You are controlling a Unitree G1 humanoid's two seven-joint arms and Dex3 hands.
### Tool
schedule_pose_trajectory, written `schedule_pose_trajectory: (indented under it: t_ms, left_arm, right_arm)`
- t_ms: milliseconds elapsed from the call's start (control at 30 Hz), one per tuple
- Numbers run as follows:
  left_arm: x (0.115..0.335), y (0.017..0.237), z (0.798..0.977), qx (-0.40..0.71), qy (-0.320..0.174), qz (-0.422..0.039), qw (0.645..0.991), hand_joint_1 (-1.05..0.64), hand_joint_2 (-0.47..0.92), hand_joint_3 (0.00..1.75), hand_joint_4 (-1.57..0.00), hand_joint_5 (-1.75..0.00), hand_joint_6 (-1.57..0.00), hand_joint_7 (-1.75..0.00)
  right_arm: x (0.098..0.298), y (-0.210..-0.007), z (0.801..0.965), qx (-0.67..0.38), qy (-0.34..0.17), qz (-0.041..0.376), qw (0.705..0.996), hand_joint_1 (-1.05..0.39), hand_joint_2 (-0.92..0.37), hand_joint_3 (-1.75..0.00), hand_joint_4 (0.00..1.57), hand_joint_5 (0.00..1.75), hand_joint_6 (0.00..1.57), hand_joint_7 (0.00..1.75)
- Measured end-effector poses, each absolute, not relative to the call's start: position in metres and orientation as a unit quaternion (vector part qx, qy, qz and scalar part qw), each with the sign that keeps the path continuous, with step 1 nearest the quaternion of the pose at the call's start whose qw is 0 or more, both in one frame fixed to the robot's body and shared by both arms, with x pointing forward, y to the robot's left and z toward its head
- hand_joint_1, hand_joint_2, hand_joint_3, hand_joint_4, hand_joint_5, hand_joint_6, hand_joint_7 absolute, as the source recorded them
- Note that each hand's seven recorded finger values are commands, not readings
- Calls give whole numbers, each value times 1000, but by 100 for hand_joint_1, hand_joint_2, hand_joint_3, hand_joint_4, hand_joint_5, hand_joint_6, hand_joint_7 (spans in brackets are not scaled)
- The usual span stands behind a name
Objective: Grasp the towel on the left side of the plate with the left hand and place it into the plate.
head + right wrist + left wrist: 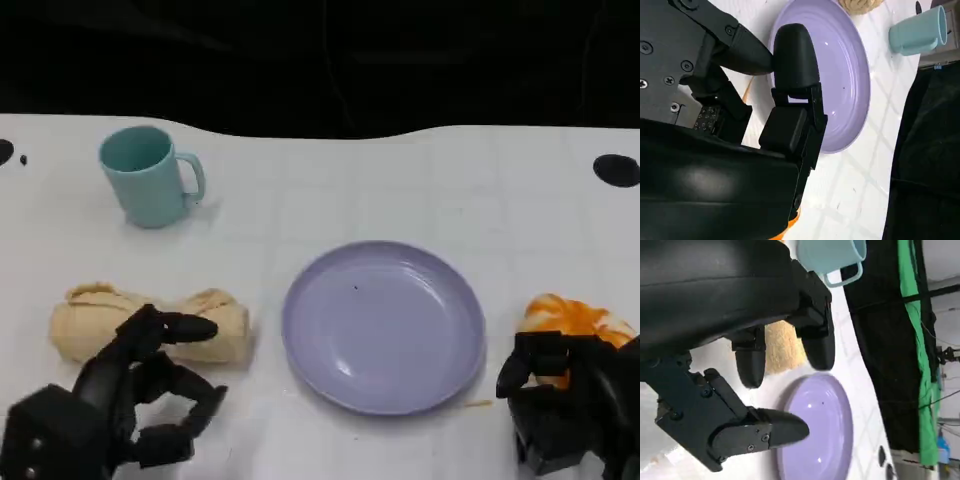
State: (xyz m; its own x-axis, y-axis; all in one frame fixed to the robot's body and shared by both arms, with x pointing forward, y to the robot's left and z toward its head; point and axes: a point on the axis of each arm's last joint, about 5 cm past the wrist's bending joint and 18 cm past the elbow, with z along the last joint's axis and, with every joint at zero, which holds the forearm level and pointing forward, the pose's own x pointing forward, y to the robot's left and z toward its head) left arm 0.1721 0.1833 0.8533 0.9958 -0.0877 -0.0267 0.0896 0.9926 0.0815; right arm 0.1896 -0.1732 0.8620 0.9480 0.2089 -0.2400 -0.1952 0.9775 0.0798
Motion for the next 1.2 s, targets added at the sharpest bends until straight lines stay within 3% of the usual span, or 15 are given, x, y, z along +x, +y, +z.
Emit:
schedule_pose_trajectory:
  t_ms: [67, 267, 500, 767, 833, 933, 1200]
  left_arm:
    - [170, 185, 855, 83, 1, -37, 996, -76, 90, 19, -1, -140, 0, -96]
    - [167, 190, 875, 236, -49, -34, 970, -81, 92, 12, 0, -107, 0, -49]
    - [175, 203, 895, 431, -54, -39, 900, -82, 92, 6, 0, -91, 0, -54]
    - [189, 206, 903, 567, -55, -31, 822, -72, 89, 0, 0, -78, -1, -40]
    - [191, 205, 903, 588, -47, -32, 807, -67, 88, 0, -1, -73, -10, -25]
    - [195, 202, 904, 606, -38, -34, 794, -63, 86, 0, -10, -58, -22, -8]
    - [214, 195, 905, 641, -12, -71, 764, -60, 89, 0, -24, -33, -29, -1]
  right_arm:
    - [189, -172, 862, 27, 124, 103, 987, -90, 10, -175, 148, 130, 149, 102]
    - [186, -170, 865, 31, 120, 103, 987, -89, 8, -175, 147, 130, 149, 103]
    - [184, -169, 864, 35, 121, 104, 986, -88, 9, -175, 146, 130, 148, 102]
    - [184, -164, 866, 45, 125, 105, 986, -91, 10, -175, 148, 129, 152, 100]
    - [184, -164, 866, 46, 124, 105, 986, -92, 10, -175, 148, 129, 152, 100]
    - [183, -163, 866, 47, 127, 104, 985, -92, 10, -175, 148, 129, 152, 99]
    - [183, -161, 868, 48, 127, 107, 985, -91, 9, -175, 148, 129, 152, 100]
